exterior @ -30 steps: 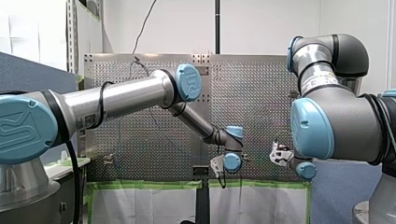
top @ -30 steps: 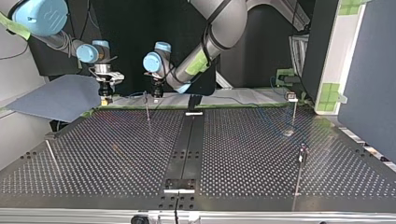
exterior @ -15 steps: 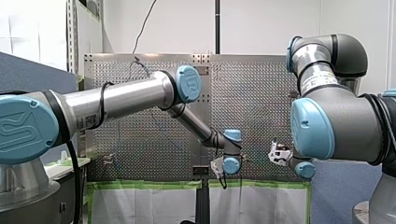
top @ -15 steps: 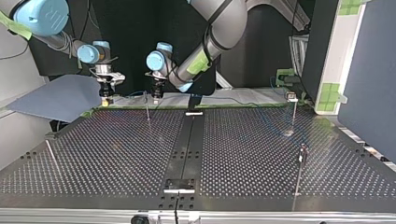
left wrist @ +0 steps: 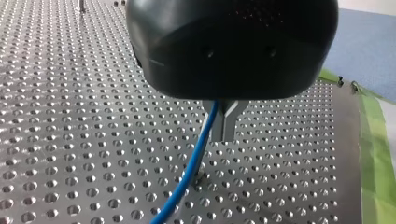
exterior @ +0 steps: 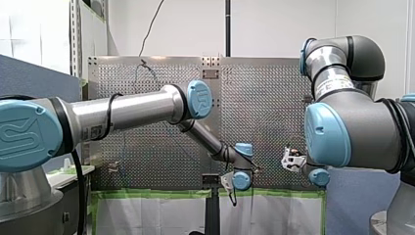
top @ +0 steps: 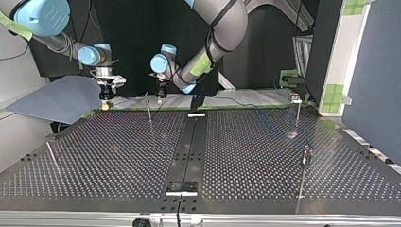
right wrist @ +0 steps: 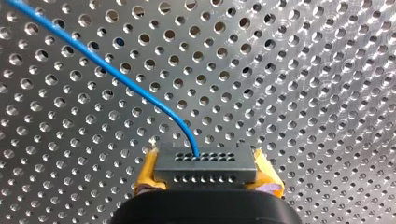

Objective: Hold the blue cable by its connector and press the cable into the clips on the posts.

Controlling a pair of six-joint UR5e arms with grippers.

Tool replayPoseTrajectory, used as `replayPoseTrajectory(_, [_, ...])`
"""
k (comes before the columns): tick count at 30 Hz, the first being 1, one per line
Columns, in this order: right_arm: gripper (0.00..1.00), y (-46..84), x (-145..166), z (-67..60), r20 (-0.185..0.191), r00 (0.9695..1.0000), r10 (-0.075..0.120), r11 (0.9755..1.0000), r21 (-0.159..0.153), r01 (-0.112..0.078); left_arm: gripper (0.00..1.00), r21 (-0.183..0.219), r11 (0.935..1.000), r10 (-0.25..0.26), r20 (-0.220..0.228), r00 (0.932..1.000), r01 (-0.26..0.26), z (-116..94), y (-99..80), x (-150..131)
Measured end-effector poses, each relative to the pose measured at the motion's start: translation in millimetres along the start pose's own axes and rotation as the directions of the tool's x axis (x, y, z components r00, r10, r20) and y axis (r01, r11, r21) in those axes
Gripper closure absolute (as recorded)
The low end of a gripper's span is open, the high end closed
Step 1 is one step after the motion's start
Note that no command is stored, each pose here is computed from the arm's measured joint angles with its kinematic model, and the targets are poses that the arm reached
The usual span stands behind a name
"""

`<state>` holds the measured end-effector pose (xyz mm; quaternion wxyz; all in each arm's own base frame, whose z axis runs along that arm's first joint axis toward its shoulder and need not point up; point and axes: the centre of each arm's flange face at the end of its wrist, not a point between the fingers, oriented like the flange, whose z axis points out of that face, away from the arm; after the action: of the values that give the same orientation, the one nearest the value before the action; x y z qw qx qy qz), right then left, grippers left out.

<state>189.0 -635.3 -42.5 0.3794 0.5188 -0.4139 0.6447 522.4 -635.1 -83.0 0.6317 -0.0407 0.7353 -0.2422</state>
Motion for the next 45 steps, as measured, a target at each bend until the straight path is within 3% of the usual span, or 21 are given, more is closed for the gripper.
replayPoseTrajectory(6, [1.00,0.2,0.3,1.0,-0.001,1.0000,0.001,1.0000,0.000,-0.001,1.00,-0.004,1.0000,0.007,-0.005,1.0000,-0.007,-0.2,0.7,-0.4])
replayPoseTrajectory(14, [1.00,-2.4,-1.4,0.2,0.009,1.0000,-0.005,1.0000,0.000,0.005,1.00,0.009,0.9986,0.051,-0.018,0.9985,-0.051,-14.9,-13.5,9.2])
replayPoseTrajectory(18, [1.00,-2.1,-2.5,-1.0,0.020,0.9997,-0.015,0.9997,-0.017,0.016,1.00,0.010,0.9980,0.062,-0.021,0.9978,-0.062,-20.6,-17.7,7.4])
replayPoseTrajectory(24, [1.00,3.7,-2.2,-2.3,0.025,0.9994,-0.024,0.9980,-0.058,0.025,1.00,0.026,0.9987,0.044,-0.001,0.9990,-0.044,-22.2,-23.2,-12.6])
replayPoseTrajectory(32, [1.00,6.9,-2.2,-2.9,0.028,0.9994,-0.020,0.9972,-0.071,0.022,1.00,0.048,0.9987,0.013,0.042,0.9990,-0.015,-10.3,-40.3,-50.4])
replayPoseTrajectory(45, [1.00,4.3,-2.8,-2.9,0.027,0.9996,-0.012,0.9979,-0.064,0.013,1.00,0.027,0.9993,0.025,0.032,0.9992,-0.026,-13.5,-31.7,-47.1])
